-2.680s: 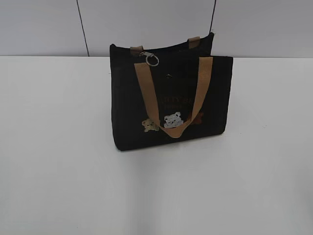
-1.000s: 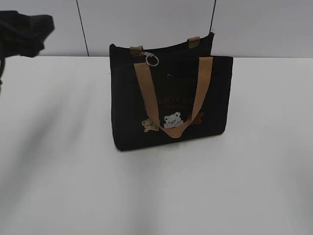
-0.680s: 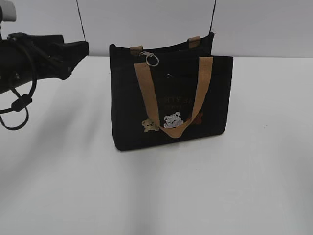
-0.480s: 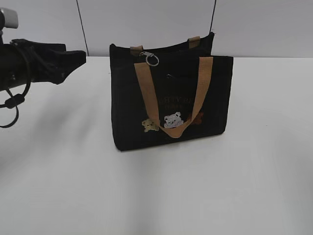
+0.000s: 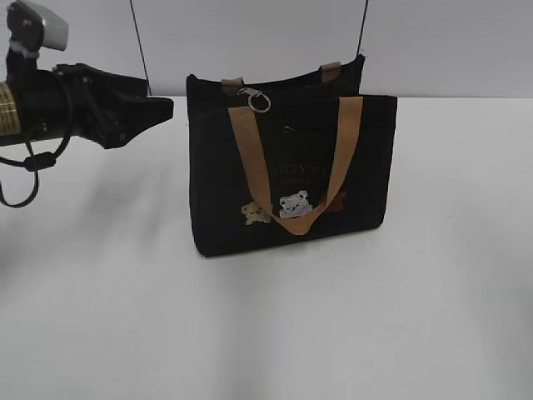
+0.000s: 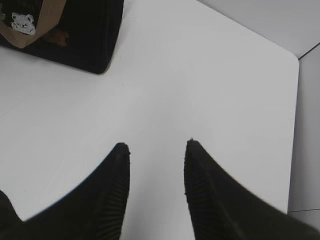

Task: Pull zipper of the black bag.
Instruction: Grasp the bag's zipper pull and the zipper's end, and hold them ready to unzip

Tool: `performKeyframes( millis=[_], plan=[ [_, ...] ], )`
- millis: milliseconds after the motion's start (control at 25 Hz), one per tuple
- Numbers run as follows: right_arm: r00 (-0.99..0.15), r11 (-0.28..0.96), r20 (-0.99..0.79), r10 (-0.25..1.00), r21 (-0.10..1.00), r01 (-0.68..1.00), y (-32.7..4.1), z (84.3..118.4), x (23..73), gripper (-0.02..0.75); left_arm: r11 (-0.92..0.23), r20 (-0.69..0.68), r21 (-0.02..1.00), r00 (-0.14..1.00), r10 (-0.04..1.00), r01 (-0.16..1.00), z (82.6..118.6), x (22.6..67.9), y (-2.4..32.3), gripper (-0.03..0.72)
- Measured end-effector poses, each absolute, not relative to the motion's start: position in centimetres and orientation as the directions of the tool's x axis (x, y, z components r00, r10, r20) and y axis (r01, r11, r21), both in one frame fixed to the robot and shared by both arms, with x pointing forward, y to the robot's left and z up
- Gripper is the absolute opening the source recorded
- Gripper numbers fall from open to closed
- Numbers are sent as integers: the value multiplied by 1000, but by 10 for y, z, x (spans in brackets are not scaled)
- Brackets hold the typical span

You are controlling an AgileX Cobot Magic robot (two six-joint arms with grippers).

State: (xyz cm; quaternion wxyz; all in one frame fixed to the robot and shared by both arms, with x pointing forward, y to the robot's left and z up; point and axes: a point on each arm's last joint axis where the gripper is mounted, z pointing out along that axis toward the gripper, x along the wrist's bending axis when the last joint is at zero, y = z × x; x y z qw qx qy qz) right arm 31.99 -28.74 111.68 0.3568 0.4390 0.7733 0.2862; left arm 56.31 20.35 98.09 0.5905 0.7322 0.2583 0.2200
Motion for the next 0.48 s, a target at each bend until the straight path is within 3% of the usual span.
performKeyframes(
  millis=[480],
  plan=[
    [-430,445,-235,872,746,495,-282,1112,333,285,-159,-57,977,893,446,142,959,631,182,489]
  ],
)
